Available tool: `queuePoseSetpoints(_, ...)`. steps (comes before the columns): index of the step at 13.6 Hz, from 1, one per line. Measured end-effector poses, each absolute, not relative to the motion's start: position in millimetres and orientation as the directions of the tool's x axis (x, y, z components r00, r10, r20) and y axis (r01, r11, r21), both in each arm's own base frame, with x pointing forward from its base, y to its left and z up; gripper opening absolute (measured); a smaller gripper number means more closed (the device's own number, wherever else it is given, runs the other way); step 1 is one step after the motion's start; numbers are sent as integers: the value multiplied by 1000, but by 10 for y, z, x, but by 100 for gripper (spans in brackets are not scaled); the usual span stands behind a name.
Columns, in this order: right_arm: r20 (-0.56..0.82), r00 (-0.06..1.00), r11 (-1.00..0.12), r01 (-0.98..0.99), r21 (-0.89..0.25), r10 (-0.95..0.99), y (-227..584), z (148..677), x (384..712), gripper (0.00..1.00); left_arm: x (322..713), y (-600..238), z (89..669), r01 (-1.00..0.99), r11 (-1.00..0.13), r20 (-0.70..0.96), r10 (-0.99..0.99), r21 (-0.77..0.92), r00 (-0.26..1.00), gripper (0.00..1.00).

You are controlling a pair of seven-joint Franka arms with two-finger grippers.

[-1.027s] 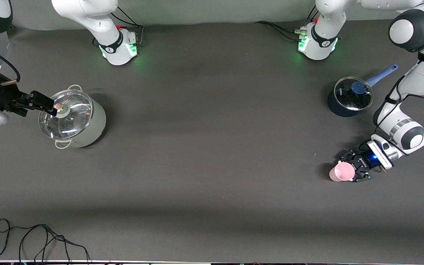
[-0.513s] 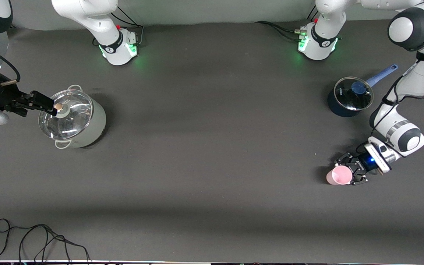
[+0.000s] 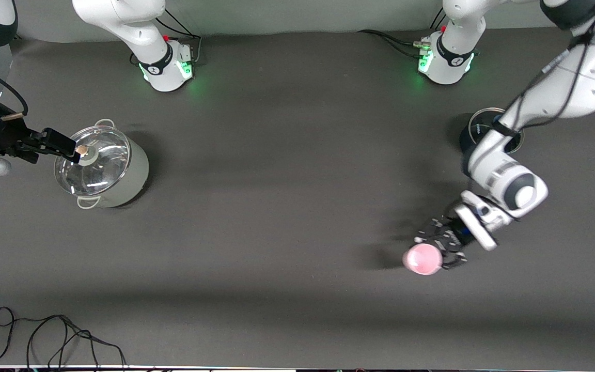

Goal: Transfer pink cup from left to right arm
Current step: 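Lift the pink cup and carry it toward the table's middle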

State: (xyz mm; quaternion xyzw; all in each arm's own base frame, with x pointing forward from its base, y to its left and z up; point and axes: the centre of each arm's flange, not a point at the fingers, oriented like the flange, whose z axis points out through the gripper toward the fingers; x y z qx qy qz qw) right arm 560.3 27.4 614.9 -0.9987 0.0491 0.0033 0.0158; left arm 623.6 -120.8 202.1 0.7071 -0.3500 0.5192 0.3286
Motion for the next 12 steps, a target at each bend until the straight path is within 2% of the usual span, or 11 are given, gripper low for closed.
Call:
queuePoseSetpoints(3, -21, 969, -967, -249, -61, -248, 309, 6157, 5602, 98, 5851, -2171, 2660, -830, -534, 954, -132, 160, 269, 63)
queuePoseSetpoints(6, -60, 898, -890, -440, -117, -436, 419, 6196, 5598, 98, 5335, -2996, 3335, -830, -522, 930, -168, 199, 328, 63)
queuePoseSetpoints(9, -129, 786, -758, -618, -211, -605, 591, 6411, 5608, 98, 4976, -3440, 3734, -835, -511, 908, -221, 202, 355, 63)
queuePoseSetpoints(12, -211, 644, -602, -763, -234, -735, 855, 6640, 5642, 98, 4770, -3714, 3920, -843, -502, 902, -245, 196, 356, 63)
